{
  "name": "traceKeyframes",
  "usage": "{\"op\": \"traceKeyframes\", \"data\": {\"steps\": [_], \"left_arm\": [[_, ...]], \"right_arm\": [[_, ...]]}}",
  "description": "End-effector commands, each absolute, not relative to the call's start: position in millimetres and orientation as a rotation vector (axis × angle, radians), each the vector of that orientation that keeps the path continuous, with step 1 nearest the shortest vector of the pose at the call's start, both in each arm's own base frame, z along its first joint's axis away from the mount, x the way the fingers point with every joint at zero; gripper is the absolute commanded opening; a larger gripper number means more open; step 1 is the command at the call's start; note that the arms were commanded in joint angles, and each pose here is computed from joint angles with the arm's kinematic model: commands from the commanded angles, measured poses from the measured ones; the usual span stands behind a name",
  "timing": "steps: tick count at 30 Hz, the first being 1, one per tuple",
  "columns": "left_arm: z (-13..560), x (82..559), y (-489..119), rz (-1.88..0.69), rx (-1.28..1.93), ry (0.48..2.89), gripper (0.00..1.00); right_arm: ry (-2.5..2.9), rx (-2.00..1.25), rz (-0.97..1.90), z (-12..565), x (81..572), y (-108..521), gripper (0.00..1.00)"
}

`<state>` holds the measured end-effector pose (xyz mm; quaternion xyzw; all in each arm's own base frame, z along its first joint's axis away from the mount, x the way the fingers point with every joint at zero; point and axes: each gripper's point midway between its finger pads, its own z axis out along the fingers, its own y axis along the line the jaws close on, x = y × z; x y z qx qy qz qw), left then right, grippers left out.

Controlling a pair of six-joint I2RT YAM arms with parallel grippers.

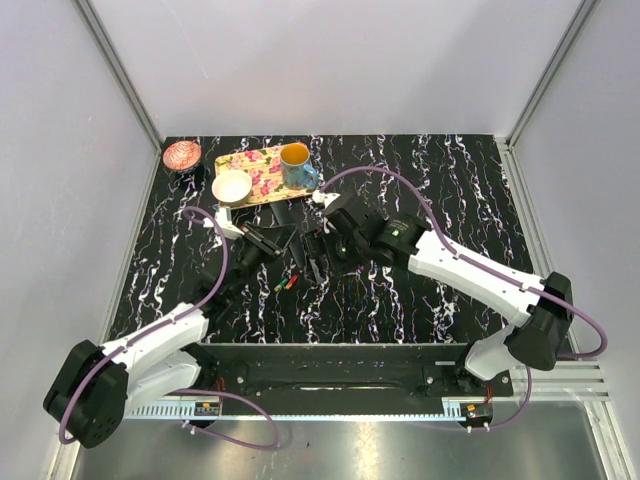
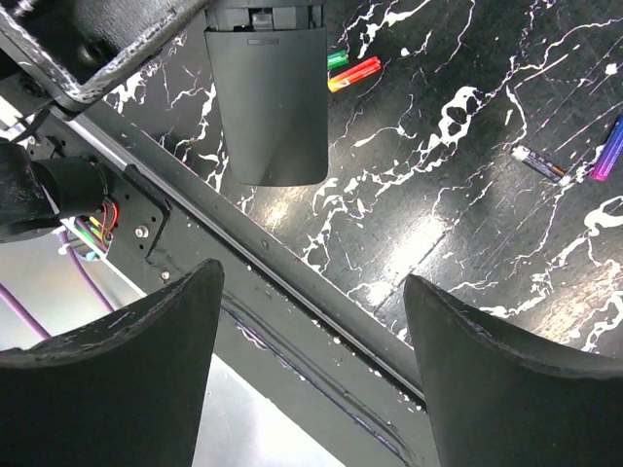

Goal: Load the batteries into the remote control
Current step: Remove the battery cover from the remote control.

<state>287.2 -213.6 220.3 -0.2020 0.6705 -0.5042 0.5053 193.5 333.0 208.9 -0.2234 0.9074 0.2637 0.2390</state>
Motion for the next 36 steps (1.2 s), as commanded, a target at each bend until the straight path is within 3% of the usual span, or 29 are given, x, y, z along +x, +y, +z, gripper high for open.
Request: {"op": "traceKeyframes", "data": {"steps": [1, 14, 22, 36], "left_arm": [[268, 285, -220, -1.337, -0.444, 1.487, 0.0], [265, 279, -223, -1.369, -0.423, 1.489, 0.0], [266, 279, -222, -1.366, -0.422, 1.484, 0.0], [265, 278, -223, -1.375, -0.422, 1.486, 0.0]], "right_arm": [[2.375, -0.595, 0.712, 233, 210, 345, 0.83], [2.361, -0.626, 0.739, 233, 219, 369, 0.86], [2.375, -0.641, 0.736, 225, 219, 371, 0.72], [2.381, -0.658, 0.745, 220, 217, 373, 0.6]]}}
